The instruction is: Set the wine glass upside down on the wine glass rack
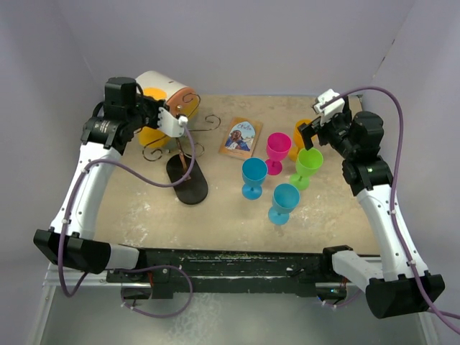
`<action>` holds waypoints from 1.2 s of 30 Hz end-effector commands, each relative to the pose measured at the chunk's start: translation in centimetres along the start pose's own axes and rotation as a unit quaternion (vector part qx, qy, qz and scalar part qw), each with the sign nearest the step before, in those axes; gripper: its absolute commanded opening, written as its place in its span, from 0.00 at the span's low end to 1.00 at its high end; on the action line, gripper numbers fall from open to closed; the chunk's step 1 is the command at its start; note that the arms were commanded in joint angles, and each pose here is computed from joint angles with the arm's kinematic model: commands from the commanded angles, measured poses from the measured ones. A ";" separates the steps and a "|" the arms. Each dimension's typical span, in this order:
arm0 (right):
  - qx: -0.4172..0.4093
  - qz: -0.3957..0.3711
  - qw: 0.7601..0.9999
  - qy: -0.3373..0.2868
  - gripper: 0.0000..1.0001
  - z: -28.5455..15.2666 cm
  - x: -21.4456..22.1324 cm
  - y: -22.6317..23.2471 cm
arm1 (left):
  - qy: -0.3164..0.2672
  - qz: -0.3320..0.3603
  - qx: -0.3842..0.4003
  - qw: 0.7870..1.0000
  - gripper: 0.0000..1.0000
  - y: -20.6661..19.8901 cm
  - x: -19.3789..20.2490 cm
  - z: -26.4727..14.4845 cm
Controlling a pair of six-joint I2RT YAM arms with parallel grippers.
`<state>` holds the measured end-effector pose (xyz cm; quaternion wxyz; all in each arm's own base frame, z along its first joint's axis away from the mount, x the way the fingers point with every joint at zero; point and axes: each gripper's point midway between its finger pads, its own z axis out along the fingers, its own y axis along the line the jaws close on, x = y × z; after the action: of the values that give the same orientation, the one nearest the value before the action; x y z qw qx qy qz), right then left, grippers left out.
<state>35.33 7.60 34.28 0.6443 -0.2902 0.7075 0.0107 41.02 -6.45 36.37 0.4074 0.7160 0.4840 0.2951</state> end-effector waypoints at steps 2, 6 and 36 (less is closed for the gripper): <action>0.019 -0.013 0.999 -0.025 1.00 0.0 -1.2 -1.0 | 0.012 -0.036 -0.036 0.999 0.00 1.1 0.0 -2.4; 0.020 -0.014 0.999 -0.024 1.00 0.0 -1.1 -1.1 | 0.021 -0.046 -0.031 0.998 0.00 0.5 0.3 -2.9; 0.009 -0.015 1.000 -0.019 1.00 0.2 -1.0 -0.8 | -0.035 -0.079 0.008 0.996 0.31 -2.7 -2.1 -3.7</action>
<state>35.63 7.36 33.87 0.6414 -0.2908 0.7099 0.0073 36.62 -6.22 35.19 0.4191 0.6948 0.5319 0.2423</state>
